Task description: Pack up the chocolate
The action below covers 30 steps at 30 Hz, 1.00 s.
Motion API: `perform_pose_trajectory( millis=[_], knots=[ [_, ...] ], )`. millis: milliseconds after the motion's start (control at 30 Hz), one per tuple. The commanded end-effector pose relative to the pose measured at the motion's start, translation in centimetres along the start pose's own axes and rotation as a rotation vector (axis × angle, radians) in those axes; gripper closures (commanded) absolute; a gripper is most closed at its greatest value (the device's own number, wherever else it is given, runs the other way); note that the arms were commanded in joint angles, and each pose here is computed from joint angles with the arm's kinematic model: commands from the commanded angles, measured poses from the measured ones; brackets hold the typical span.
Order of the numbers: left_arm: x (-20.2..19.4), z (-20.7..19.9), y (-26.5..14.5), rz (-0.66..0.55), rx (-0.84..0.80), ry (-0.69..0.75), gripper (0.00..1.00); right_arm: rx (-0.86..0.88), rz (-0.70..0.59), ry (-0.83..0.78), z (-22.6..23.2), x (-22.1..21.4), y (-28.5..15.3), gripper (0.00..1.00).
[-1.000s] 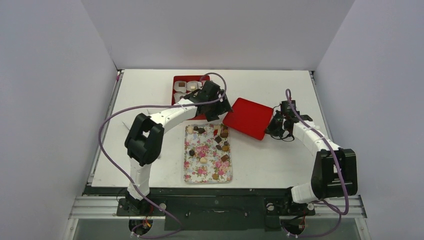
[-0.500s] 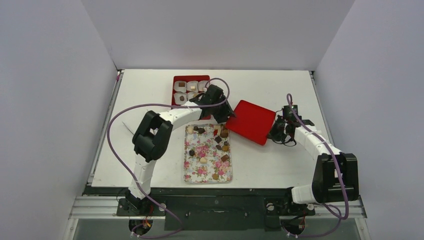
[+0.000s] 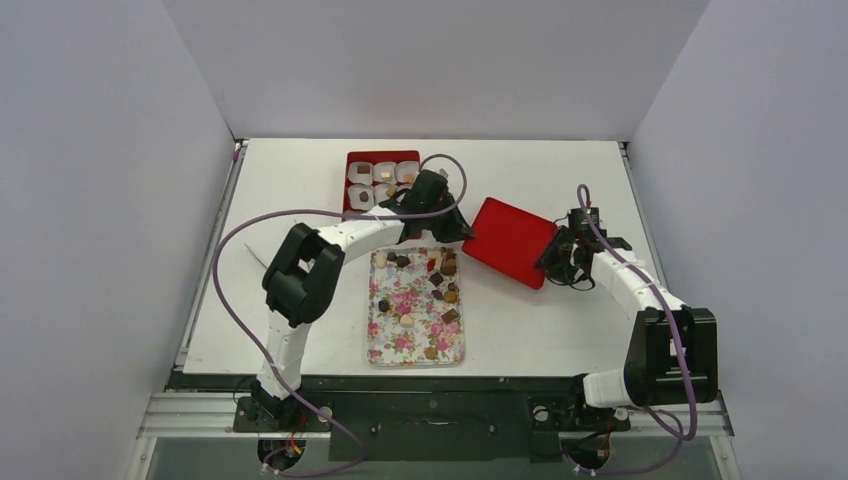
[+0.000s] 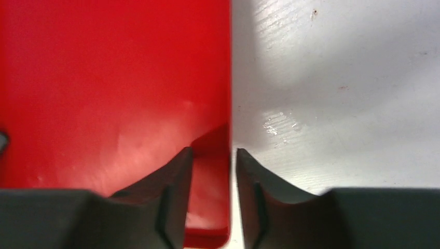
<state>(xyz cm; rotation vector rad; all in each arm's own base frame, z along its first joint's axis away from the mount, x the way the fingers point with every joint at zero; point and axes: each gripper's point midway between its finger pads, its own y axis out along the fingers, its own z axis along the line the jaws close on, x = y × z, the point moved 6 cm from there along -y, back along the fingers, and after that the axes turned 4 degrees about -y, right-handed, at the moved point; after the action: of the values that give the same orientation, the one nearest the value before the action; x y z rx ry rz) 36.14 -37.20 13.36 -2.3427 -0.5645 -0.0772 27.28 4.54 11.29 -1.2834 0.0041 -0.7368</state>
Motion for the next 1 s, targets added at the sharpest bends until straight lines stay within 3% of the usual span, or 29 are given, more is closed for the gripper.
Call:
perform_pose_trajectory(
  millis=[0, 200, 400, 600, 767, 967],
  knots=[
    [0.0, -6.0, -4.7, -0.062, -0.201, 0.130, 1.00, 0.061, -0.096, -0.015, 2.0, 2.4, -2.7, 0.56],
    [0.4, -8.3, -8.6, -0.190, -0.251, 0.254, 1.00, 0.127, -0.198, -0.010, 4.6, 5.2, -7.9, 0.39],
    [0.2, -10.7, -11.9, -0.312, -0.332, 0.365, 1.00, 0.190, -0.251, -0.002, 7.4, 6.9, -11.1, 0.33],
    [-2.0, -11.2, -14.0, -0.477, -0.142, 0.598, 1.00, 0.285, -0.319, -0.003, 13.4, 7.9, -14.6, 0.30],
    [-2.3, -9.8, -15.6, -0.689, 0.055, 0.716, 1.00, 0.316, -0.359, -0.011, 17.0, 7.8, -16.1, 0.29],
    [-4.2, -9.7, -17.9, -0.893, 0.128, 0.816, 1.00, 0.269, -0.310, -0.049, 18.8, 6.5, -14.4, 0.30]
  ],
)
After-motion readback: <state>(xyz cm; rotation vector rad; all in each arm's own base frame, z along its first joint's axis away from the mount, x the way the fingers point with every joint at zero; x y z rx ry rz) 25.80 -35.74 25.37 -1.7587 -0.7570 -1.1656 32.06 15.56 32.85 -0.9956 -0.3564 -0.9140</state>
